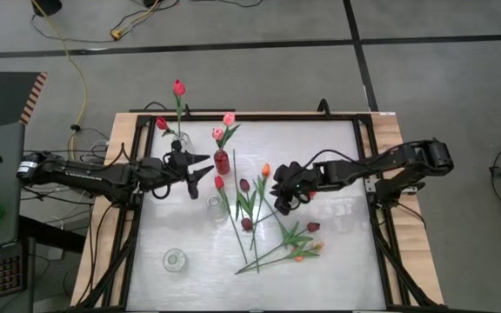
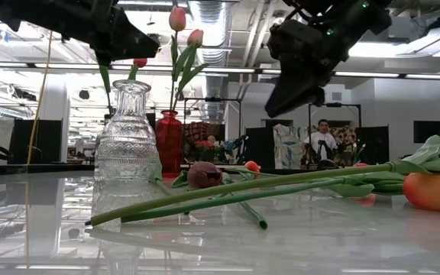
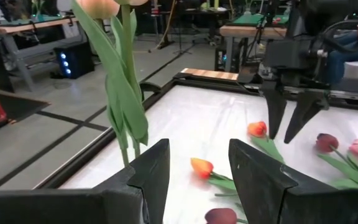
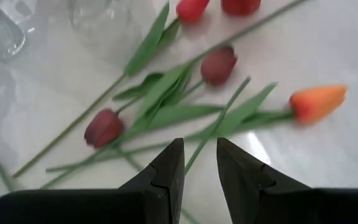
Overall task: Sort flowers into vase by color
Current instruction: Put the orange tulip into the middle transparent vase
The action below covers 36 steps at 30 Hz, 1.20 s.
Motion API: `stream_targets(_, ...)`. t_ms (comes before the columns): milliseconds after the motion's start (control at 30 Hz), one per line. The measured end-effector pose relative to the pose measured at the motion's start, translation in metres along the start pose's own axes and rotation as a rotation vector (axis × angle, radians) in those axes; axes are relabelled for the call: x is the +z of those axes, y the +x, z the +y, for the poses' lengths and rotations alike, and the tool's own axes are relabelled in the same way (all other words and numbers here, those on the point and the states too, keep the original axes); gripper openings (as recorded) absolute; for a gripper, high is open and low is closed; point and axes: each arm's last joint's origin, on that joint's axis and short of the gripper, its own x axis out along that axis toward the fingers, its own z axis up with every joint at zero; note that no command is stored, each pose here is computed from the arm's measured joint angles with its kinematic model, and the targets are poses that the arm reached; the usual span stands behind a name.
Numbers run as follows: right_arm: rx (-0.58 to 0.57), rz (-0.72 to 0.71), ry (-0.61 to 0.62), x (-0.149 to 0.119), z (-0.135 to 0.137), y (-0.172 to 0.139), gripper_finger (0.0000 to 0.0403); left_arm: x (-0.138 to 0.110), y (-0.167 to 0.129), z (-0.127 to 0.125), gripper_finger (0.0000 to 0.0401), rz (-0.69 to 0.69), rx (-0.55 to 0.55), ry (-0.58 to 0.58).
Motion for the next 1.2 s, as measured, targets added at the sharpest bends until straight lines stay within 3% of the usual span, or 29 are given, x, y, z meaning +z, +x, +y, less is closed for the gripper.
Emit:
stream_targets(300,0.036,0.125,0.072,-0.019,0.016,-0.004,0.0123,0.0,0.0,0.0,0.0154,0.0,0.0,0.0)
stream_targets(833,0.09,0.163,0.048,-0.037,0.044,-0.01,0.0123,0.0,0.0,-0.001,0.0154,0.003,-0.051,-0.007)
stream_targets(1200,0.058,0.24,0.042,-0.059,0.054,0.019,0.0123,-0.002,0.0,-0.001,0.0154,0.023,-0.05,0.004)
